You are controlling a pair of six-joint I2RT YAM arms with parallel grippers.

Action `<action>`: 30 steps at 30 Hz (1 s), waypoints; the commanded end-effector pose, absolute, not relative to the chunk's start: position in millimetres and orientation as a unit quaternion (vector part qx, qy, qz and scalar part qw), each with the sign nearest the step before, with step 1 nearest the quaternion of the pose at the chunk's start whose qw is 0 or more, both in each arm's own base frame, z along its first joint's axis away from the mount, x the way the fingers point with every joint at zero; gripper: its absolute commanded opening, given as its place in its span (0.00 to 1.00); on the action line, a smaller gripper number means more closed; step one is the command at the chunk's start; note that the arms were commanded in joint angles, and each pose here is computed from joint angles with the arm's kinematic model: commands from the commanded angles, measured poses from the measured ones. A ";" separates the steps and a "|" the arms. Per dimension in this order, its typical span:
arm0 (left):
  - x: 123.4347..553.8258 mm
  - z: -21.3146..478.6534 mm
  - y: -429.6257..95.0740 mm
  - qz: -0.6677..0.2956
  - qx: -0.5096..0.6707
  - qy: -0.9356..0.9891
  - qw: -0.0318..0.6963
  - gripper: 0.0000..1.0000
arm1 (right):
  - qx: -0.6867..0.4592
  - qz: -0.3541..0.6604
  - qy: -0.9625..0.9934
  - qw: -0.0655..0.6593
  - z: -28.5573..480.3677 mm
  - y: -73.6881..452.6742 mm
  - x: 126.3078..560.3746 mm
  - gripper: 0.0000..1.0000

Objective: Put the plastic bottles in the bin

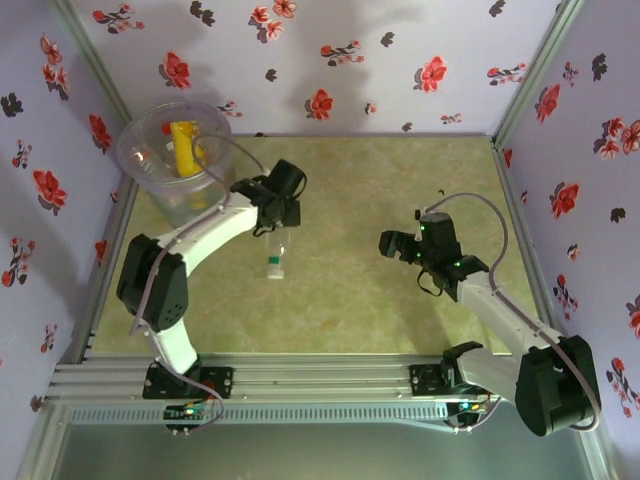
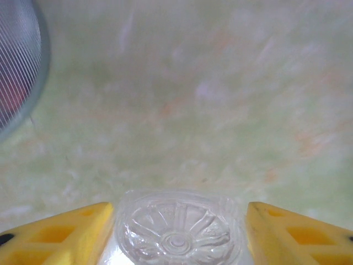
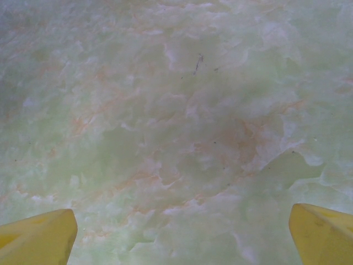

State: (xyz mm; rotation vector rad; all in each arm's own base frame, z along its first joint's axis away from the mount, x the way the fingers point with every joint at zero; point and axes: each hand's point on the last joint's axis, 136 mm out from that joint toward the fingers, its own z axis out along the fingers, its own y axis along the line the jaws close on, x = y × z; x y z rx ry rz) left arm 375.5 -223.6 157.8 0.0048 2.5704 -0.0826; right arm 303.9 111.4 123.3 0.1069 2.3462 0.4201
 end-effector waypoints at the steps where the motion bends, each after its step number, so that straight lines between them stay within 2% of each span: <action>1: 382.6 239.0 -228.3 -0.059 0.030 0.932 0.357 0.61 | 0.042 0.150 0.913 0.377 123.1 106.2 307.8 0.99; 5: 400.2 328.8 -237.1 -0.095 0.053 0.883 0.457 0.54 | 0.041 0.150 0.914 0.376 124.5 106.9 308.9 0.99; 9: 413.5 410.1 -222.5 -0.084 0.052 0.832 0.546 0.49 | 0.042 0.148 0.914 0.374 126.9 105.9 307.5 0.99; 17: 435.7 511.8 -99.6 -0.008 -0.077 0.726 0.684 0.44 | 0.041 0.135 0.915 0.378 126.4 100.2 303.1 0.99; 23: 433.7 551.9 -11.0 0.050 -0.168 0.655 0.735 0.42 | 0.039 0.128 0.916 0.378 127.7 97.9 302.9 0.99; 27: 436.6 542.9 22.0 0.093 -0.194 0.636 0.741 0.42 | 0.042 0.130 0.916 0.377 124.6 98.7 303.5 0.99; 30: 442.5 518.1 37.4 0.114 -0.204 0.640 0.731 0.40 | 0.040 0.129 0.917 0.375 122.8 99.2 304.1 0.99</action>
